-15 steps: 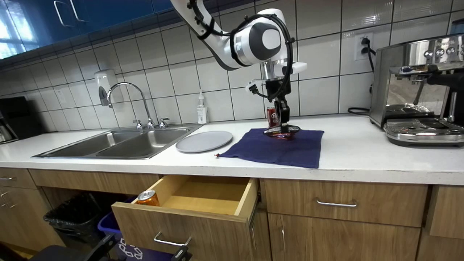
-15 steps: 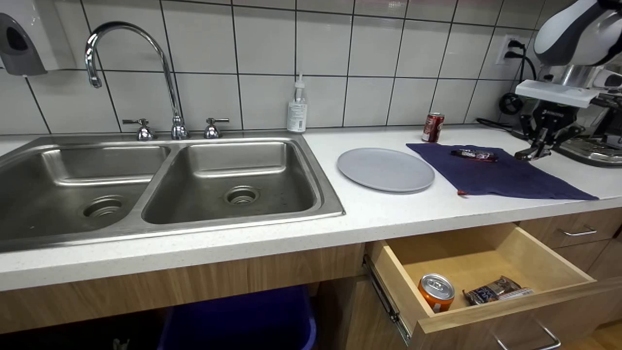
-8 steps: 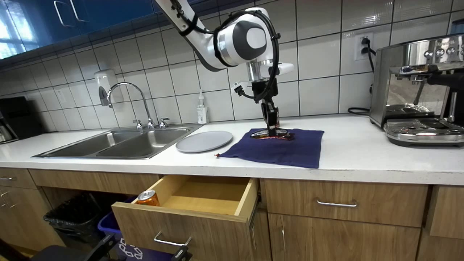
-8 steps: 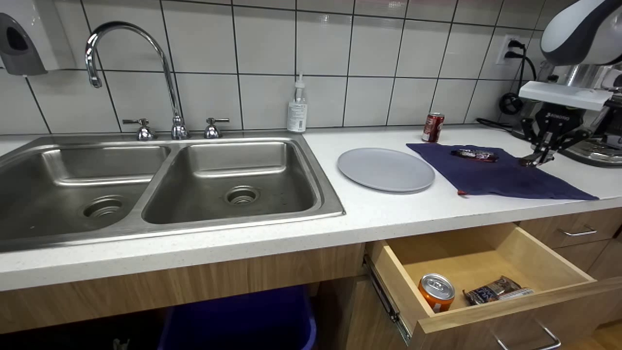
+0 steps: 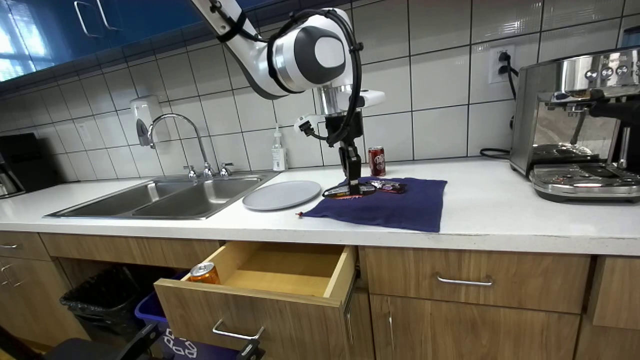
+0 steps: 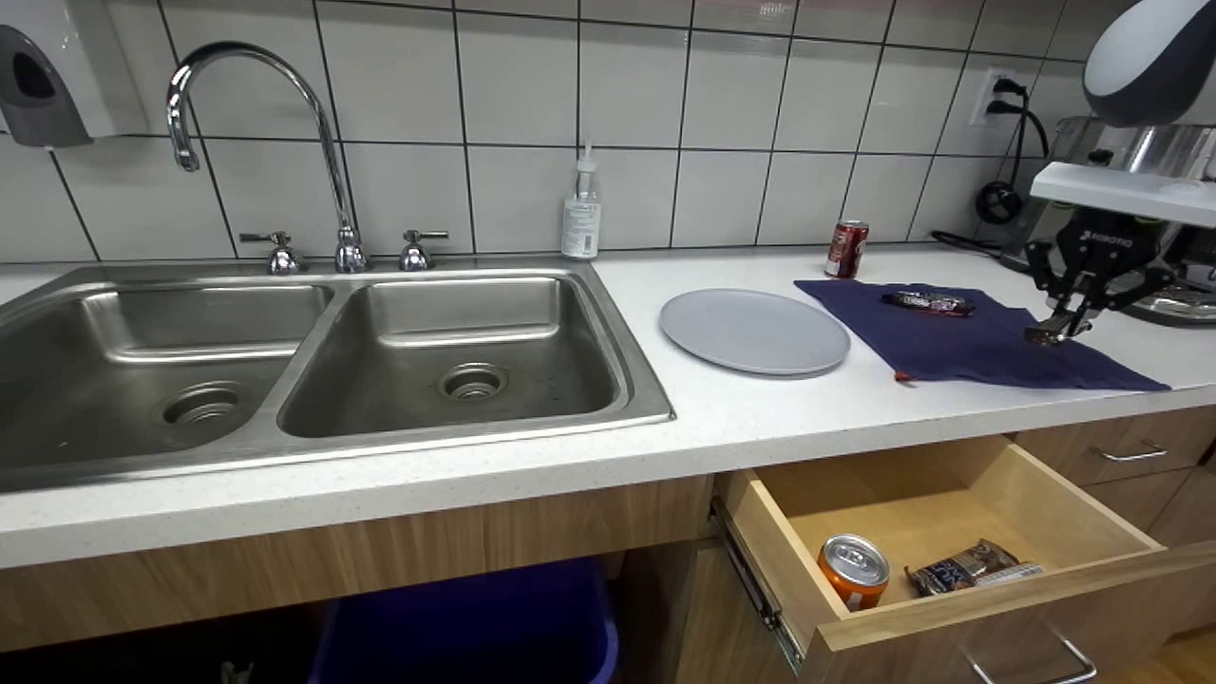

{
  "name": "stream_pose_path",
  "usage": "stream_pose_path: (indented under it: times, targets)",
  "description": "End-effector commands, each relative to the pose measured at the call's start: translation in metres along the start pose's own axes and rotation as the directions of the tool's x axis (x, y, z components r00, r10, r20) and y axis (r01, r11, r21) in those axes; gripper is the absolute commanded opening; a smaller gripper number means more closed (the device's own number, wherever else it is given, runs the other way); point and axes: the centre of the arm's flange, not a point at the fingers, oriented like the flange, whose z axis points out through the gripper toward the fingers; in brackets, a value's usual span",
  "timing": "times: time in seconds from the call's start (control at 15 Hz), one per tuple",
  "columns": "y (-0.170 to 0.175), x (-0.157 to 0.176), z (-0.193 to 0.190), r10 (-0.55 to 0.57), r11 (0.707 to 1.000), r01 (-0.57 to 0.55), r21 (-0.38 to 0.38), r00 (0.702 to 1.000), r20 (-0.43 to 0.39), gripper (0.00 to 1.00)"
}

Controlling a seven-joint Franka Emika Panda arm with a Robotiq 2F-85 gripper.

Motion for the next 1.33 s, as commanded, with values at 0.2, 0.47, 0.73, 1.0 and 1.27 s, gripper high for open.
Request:
stream_pose_path:
  times: [0.2,0.47,0.73,1.0,1.27]
  targets:
    - [0.028,-0.048,-0.01,-0.059,0.998,0.059,0.012,0.998,-0.002,0.04]
    - [0.035,-0.07,-0.005,-0.063,0.998,0.063,0.013,0.998,0.008,0.04]
    - [0.04,-0.093,0.004,-0.062,0.998,0.062,0.019,0.998,0.018,0.04]
    - [0.044,-0.115,0.017,-0.047,0.999,0.047,0.02,0.998,0.029,0.04]
    - [0.043,-0.131,0.033,-0.03,0.999,0.029,0.013,0.999,0.041,0.04]
